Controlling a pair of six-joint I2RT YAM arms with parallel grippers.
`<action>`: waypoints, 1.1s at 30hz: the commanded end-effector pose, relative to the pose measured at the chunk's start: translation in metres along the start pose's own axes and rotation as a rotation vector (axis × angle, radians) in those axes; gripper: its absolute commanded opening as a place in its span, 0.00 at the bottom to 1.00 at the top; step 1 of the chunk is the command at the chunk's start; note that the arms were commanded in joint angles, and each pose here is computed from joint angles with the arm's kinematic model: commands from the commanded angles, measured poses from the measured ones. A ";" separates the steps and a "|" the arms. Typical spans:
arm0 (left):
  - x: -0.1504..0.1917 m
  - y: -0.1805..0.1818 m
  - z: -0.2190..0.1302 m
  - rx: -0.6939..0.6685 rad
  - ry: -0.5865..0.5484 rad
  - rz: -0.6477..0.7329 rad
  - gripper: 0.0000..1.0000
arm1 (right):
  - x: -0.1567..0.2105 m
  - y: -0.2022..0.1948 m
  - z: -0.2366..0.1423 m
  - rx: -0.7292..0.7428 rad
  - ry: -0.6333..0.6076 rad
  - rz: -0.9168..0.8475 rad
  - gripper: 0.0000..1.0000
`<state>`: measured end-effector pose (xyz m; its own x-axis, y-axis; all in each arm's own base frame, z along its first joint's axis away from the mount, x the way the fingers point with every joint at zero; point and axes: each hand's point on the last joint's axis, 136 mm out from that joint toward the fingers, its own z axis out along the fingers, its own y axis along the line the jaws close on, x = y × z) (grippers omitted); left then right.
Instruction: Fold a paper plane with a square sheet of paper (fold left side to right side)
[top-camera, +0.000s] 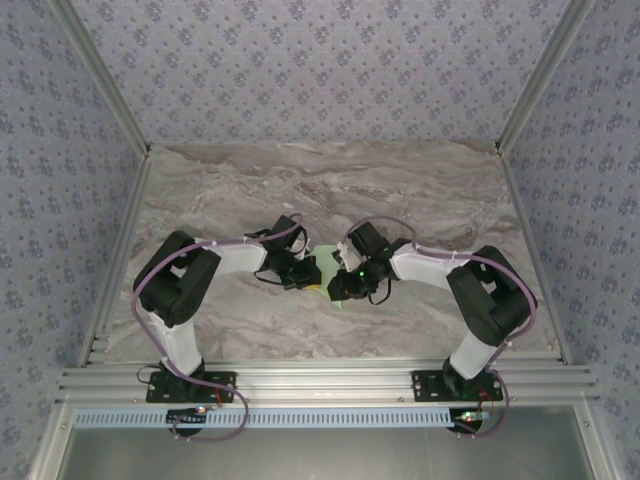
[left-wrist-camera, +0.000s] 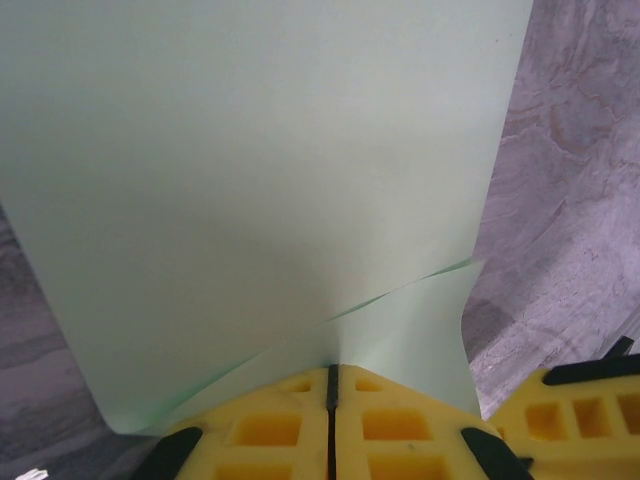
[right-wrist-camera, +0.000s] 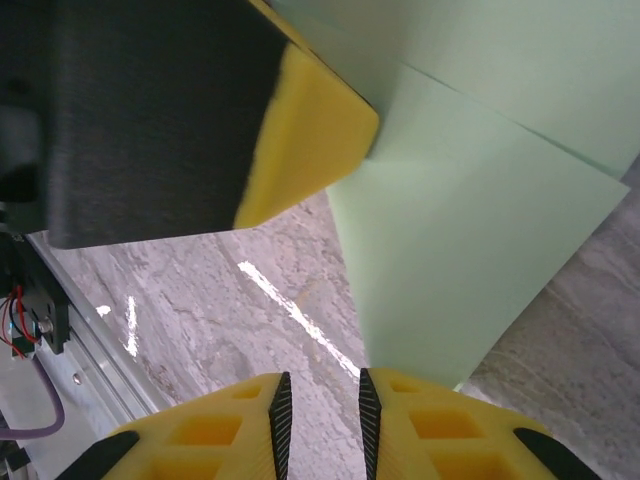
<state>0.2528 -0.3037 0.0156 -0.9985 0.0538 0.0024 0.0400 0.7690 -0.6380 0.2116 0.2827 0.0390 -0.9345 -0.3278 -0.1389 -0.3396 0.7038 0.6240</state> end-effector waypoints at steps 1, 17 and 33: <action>0.017 0.040 0.011 -0.149 0.042 -0.048 0.07 | 0.004 0.001 0.004 0.005 0.035 0.004 0.28; 0.015 0.039 0.010 -0.157 0.043 -0.043 0.06 | 0.018 -0.024 0.013 0.152 0.115 0.006 0.22; 0.015 0.041 0.010 -0.162 0.042 -0.047 0.06 | 0.023 -0.014 -0.018 0.206 0.081 -0.021 0.10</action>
<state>0.2531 -0.3035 0.0160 -0.9986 0.0534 0.0055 0.0378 0.7730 -0.6332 0.2012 0.2595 0.0225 -0.9196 -0.3867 -0.0693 -0.3726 0.8027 0.4656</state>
